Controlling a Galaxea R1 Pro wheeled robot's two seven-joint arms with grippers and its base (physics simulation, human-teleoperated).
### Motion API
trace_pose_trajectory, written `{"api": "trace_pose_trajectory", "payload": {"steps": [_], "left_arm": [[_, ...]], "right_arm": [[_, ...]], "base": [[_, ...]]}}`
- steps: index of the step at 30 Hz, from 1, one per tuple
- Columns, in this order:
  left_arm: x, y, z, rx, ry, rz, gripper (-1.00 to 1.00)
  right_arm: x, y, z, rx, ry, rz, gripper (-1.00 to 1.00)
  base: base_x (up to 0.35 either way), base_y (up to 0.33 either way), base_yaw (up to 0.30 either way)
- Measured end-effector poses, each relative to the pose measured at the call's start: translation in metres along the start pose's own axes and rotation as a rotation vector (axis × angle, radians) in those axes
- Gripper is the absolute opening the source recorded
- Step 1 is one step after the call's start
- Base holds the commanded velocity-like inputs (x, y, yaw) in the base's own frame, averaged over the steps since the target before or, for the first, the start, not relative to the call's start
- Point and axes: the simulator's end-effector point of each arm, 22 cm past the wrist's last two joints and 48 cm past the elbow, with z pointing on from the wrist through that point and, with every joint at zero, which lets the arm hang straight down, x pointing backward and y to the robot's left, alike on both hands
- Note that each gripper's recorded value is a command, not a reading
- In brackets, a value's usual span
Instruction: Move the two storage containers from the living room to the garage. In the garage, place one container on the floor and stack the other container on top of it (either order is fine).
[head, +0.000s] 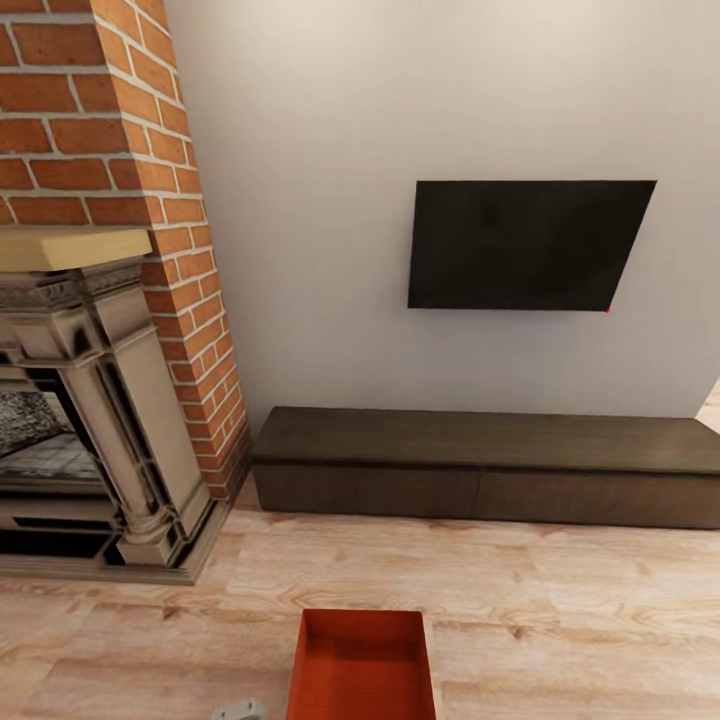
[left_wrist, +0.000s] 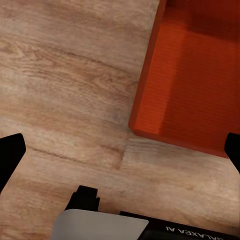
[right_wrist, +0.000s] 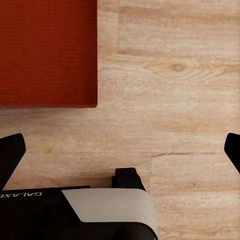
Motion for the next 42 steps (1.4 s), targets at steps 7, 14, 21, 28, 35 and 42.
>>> {"api": "trace_pose_trajectory", "payload": {"steps": [7,14,21,28,35,42], "left_arm": [[-0.0001,0.0003,-0.0002,0.0,-0.001,-0.002,1.0],[-0.0001,0.0003,-0.0002,0.0,-0.001,-0.003,1.0],[-0.0002,0.0002,0.0,0.0,0.0,-0.002,1.0],[-0.0005,0.0002,0.0001,0.0,-0.001,-0.001,1.0],[-0.0001,0.0004,0.0001,-0.001,0.0,-0.002,1.0],[-0.0001,0.0009,0.0,-0.003,0.0,-0.001,1.0]], "right_arm": [[0.0,0.0,-0.0002,0.0,-0.001,-0.001,1.0],[-0.0001,0.0,-0.0002,0.0,-0.001,-0.001,1.0],[-0.0001,0.0,0.0,0.0,0.0,-0.001,1.0],[-0.0002,0.0001,0.0,0.0,0.0,-0.002,1.0],[-0.0001,0.0001,0.0,0.0,0.0,-0.001,1.0],[-0.0001,0.0,0.0,0.0,0.0,-0.001,1.0]], "base": [[0.102,0.056,0.0],[0.249,0.119,0.0],[0.068,0.015,0.0],[0.004,0.001,0.0],[0.0,0.0,0.0],[0.0,0.0,0.0]]}}
